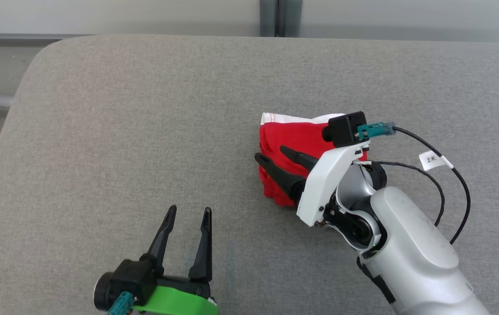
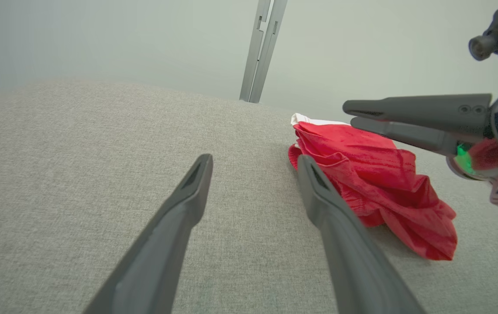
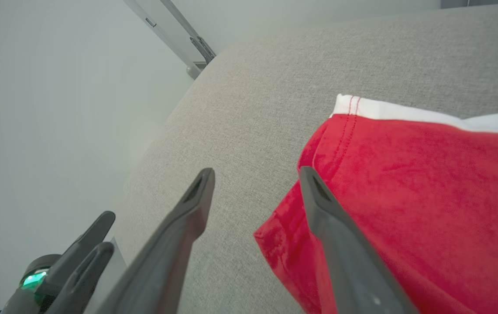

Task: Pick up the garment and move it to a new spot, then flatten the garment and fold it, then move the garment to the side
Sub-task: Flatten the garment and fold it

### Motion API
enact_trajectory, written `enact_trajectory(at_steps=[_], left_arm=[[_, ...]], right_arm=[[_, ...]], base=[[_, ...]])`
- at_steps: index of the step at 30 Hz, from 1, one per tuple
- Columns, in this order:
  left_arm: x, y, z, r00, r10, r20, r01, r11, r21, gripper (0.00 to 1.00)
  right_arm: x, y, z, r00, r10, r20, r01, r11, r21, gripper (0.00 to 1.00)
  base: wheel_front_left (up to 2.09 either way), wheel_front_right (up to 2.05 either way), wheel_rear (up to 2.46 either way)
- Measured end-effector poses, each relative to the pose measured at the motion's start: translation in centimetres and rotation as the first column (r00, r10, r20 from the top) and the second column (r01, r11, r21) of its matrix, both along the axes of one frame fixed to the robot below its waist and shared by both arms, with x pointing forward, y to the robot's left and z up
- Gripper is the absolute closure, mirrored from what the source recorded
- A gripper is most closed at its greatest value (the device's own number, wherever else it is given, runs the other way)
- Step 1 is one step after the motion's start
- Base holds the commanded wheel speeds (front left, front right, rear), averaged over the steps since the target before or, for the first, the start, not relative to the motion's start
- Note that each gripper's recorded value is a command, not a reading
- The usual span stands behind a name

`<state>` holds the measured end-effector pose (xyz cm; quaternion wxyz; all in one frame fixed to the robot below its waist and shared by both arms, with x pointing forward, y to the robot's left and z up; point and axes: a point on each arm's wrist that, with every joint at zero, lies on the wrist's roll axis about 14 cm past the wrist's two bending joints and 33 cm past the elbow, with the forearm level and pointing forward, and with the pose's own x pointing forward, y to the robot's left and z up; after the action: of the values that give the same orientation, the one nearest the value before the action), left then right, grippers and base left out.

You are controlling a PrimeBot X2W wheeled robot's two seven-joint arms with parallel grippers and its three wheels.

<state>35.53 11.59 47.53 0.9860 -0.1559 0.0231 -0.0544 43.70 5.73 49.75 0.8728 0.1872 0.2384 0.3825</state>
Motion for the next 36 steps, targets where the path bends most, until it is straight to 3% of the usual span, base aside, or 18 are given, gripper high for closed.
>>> enact_trajectory(at_steps=[5, 12, 17, 21, 25, 28, 32, 36], left_arm=[[-0.5, 0.2, 0.0, 1.0, 0.008, -0.001, -0.008, 1.0, 0.003, 0.0], [-1.3, 0.3, 0.0, 1.0, 0.0, 0.004, 0.0, 1.0, 0.02, 0.0], [-1.8, 0.9, 0.5, 1.0, 0.008, 0.024, -0.009, 1.0, 0.028, 0.0], [-1.9, 1.2, 1.4, 0.998, 0.007, 0.056, -0.009, 0.999, 0.033, 0.0], [-2.1, 1.2, 1.8, 0.997, -0.001, 0.073, -0.001, 0.999, 0.039, 0.0], [-2.1, 1.3, 2.1, 0.997, -0.002, 0.082, -0.002, 0.999, 0.042, 0.0], [-2.0, 1.5, 2.1, 0.996, 0.001, 0.085, -0.005, 0.999, 0.046, 0.0], [-2.1, 1.7, 1.9, 0.997, 0.002, 0.078, -0.006, 0.999, 0.051, 0.0]], right_arm=[[-0.5, -2.2, 2.5, 0.987, -0.065, 0.149, 0.063, 0.998, 0.021, 0.0], [-0.8, -13.2, 3.1, 0.864, -0.233, 0.447, 0.309, 0.945, -0.105, 0.0], [-3.3, -21.8, 1.3, 0.768, -0.348, 0.537, 0.498, 0.852, -0.16, 0.0], [-5.9, -28.0, -0.1, 0.7, -0.434, 0.568, 0.626, 0.755, -0.194, 0.0], [-8.2, -31.9, -1.3, 0.648, -0.518, 0.559, 0.716, 0.664, -0.215, 0.0], [-9.2, -33.0, -1.1, 0.603, -0.564, 0.564, 0.761, 0.62, -0.193, 0.0], [-9.6, -32.4, -1.0, 0.593, -0.57, 0.569, 0.765, 0.619, -0.178, 0.0], [-8.8, -31.1, 0.3, 0.591, -0.535, 0.603, 0.747, 0.646, -0.159, 0.0]], base=[[0.0, 0.0, 0.0], [0.0, 0.0, 0.0], [0.0, 0.0, 0.0], [0.0, 0.0, 0.0], [0.0, 0.0, 0.0], [0.0, 0.0, 0.0], [0.0, 0.0, 0.0], [0.0, 0.0, 0.0]])
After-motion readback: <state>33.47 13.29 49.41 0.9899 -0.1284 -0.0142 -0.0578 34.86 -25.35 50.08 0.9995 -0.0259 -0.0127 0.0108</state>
